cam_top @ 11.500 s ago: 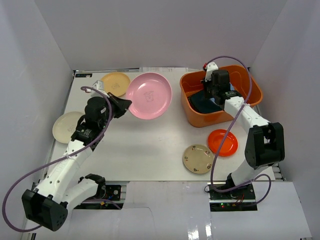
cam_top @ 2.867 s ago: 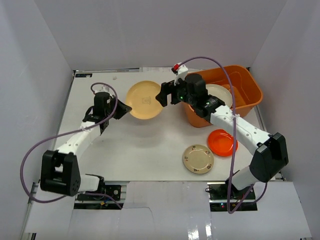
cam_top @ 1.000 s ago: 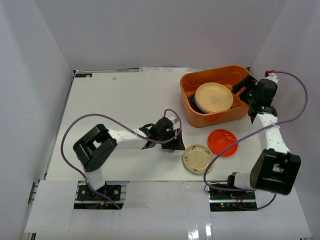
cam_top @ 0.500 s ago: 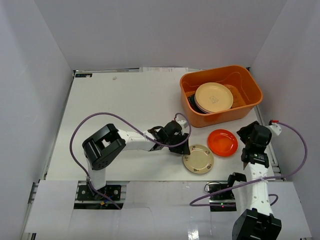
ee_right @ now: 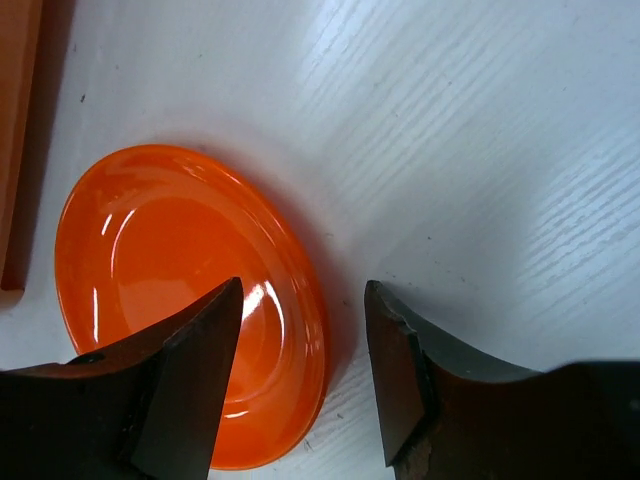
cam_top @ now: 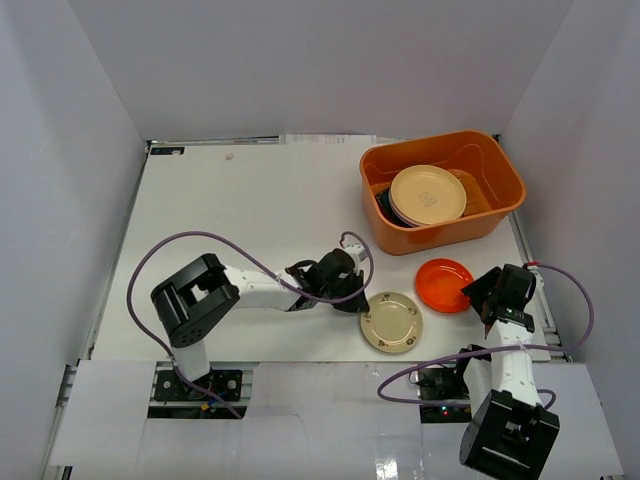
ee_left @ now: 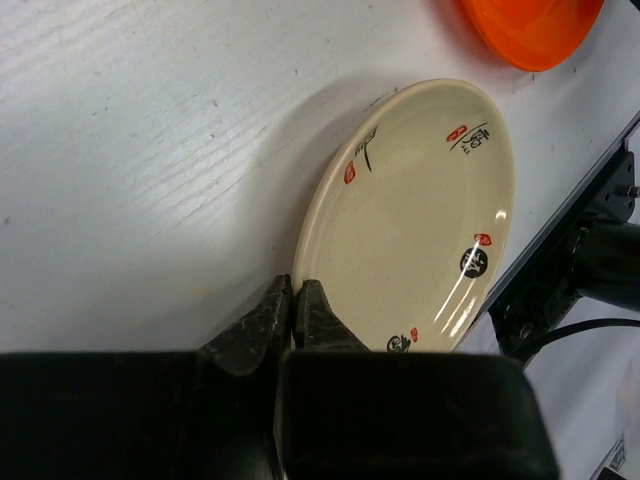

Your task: Place the plates into the plastic bin on the countertop

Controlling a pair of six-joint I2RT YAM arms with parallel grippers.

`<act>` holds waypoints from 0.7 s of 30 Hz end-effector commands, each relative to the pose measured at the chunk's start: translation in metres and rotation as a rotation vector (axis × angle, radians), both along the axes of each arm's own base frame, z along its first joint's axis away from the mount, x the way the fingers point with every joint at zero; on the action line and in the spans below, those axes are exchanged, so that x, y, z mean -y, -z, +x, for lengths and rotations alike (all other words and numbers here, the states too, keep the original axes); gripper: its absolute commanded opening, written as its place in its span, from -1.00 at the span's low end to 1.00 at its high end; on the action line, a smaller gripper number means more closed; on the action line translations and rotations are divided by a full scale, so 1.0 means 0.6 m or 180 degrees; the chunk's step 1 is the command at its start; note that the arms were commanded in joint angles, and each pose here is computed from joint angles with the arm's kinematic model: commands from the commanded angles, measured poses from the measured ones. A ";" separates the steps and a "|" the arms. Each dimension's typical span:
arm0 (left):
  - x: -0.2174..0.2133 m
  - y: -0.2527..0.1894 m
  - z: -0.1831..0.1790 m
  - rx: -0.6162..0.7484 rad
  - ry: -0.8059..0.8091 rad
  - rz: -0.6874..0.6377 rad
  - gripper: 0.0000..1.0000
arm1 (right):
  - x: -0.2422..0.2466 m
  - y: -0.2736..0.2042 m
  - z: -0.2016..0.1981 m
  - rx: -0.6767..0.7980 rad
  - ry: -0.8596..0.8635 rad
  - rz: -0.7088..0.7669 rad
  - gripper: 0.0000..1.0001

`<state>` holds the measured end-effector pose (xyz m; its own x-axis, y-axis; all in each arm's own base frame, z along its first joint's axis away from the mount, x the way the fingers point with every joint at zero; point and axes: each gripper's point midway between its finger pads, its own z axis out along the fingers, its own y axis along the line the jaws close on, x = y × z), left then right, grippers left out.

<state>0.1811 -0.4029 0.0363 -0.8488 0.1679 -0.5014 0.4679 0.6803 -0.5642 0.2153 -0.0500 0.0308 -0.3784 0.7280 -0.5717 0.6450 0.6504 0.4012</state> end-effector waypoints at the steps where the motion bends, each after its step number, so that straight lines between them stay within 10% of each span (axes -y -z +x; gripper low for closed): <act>1: -0.035 0.000 0.004 0.0168 -0.0110 0.0145 -1.00 | -0.023 0.010 0.001 -0.0006 -0.0244 0.0159 0.17; 7: -0.024 -0.010 -0.005 0.0109 -0.0019 0.0031 -1.00 | -0.036 0.034 -0.001 -0.0018 -0.0267 0.0340 0.02; 15: -0.064 -0.057 0.013 0.0347 -0.0228 0.0031 -1.00 | -0.036 0.047 -0.009 0.0020 -0.0176 0.0374 -0.81; 21: -0.097 -0.111 0.023 0.0543 -0.0351 -0.0013 -1.00 | -0.061 0.024 -0.012 0.0219 -0.0374 0.0476 -0.85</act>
